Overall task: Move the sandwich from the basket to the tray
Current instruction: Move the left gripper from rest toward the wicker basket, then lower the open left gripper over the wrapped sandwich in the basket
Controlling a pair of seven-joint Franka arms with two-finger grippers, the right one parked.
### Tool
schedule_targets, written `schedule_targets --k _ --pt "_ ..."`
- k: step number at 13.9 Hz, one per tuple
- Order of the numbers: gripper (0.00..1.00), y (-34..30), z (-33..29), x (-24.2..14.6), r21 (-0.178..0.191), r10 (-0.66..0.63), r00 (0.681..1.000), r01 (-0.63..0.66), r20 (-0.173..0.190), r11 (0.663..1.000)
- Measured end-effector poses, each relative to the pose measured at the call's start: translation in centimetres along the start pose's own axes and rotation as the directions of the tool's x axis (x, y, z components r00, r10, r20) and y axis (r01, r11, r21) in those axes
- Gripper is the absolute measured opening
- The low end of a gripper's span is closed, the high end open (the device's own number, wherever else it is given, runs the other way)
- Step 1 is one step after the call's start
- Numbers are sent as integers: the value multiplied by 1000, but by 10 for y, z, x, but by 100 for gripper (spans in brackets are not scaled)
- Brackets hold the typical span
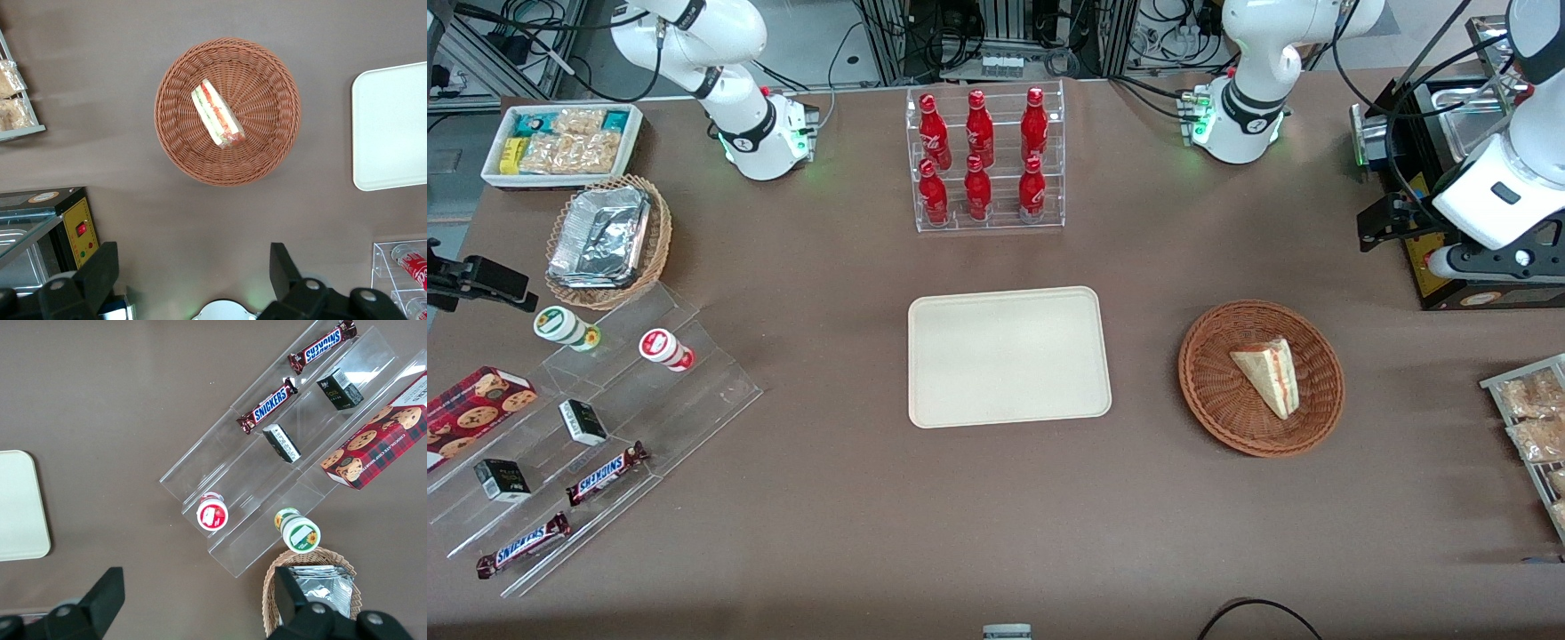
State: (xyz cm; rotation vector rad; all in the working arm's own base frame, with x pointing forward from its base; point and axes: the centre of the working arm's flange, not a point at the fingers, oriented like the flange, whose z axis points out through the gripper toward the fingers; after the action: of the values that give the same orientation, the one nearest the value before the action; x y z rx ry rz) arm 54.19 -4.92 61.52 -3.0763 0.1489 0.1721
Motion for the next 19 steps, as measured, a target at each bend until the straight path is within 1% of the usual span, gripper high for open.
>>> schedule_targets --k 3,5,7,10,13,15,19 --pt "100 0 1 2 0 1 1000 -1 0 1000" --pt "100 1 11 8 -2 3 1000 -3 11 1000" --pt "100 2 30 22 -4 7 1000 -7 13 1000" --pt "100 7 75 39 -8 17 1000 -17 10 1000" --pt "100 11 116 46 -10 24 1000 -24 -5 1000" --pt "100 13 141 48 -11 27 999 -27 -21 1000" --pt "100 17 189 48 -14 21 997 -22 -74 1000"
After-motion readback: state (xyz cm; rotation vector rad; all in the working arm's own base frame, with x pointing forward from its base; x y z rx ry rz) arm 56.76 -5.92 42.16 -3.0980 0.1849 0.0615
